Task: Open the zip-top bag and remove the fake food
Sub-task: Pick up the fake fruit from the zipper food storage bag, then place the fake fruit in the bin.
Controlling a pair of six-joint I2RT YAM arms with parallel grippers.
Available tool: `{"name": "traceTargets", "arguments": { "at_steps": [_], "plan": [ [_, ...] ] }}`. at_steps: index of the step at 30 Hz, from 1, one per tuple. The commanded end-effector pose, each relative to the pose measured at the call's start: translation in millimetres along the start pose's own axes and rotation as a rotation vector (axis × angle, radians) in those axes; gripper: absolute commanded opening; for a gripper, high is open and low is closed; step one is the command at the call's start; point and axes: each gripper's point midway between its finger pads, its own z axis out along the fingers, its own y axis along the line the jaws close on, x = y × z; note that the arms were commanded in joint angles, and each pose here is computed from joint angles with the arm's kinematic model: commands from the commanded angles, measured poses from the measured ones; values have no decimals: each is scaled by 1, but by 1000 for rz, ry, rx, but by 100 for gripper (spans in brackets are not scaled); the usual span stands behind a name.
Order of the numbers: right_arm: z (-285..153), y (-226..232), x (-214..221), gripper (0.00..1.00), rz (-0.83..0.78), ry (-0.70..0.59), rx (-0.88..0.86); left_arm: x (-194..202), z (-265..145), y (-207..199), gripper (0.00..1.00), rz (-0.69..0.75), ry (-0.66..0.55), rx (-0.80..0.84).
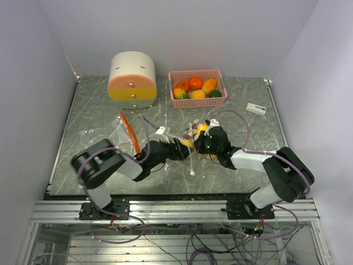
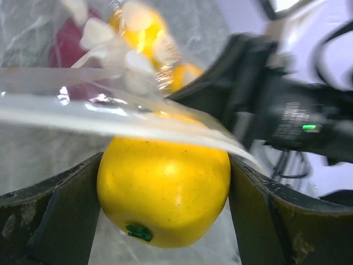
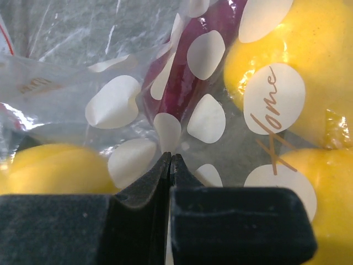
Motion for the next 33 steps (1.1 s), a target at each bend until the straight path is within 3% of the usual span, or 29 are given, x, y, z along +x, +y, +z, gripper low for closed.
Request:
{"name": "traceTargets", "arguments": {
  "at_steps": [1,7,13,23,26,33],
  "plan": [
    [-2,-12,-5,0,7,-5,86,-30,-30,-22,43,81,-12,-38],
    [3,-20,-5,0,10,-7,122,-88,-86,-19,48,216,-58,-283],
    [0,-16,-8,0,14,-22,106,-162,-104,-25,45,312,-250,-426],
    [-34,-22,-33,0,26,-177,142,-228,1,-23,41,427,-271,-482],
    [-44,-23,-39,0,24,-208,147,-253,26,-10,41,476,-297,-576],
    [-50,-26,-36,0,18,-206,160,-283,86,22,42,504,-305,-603]
  ]
}}
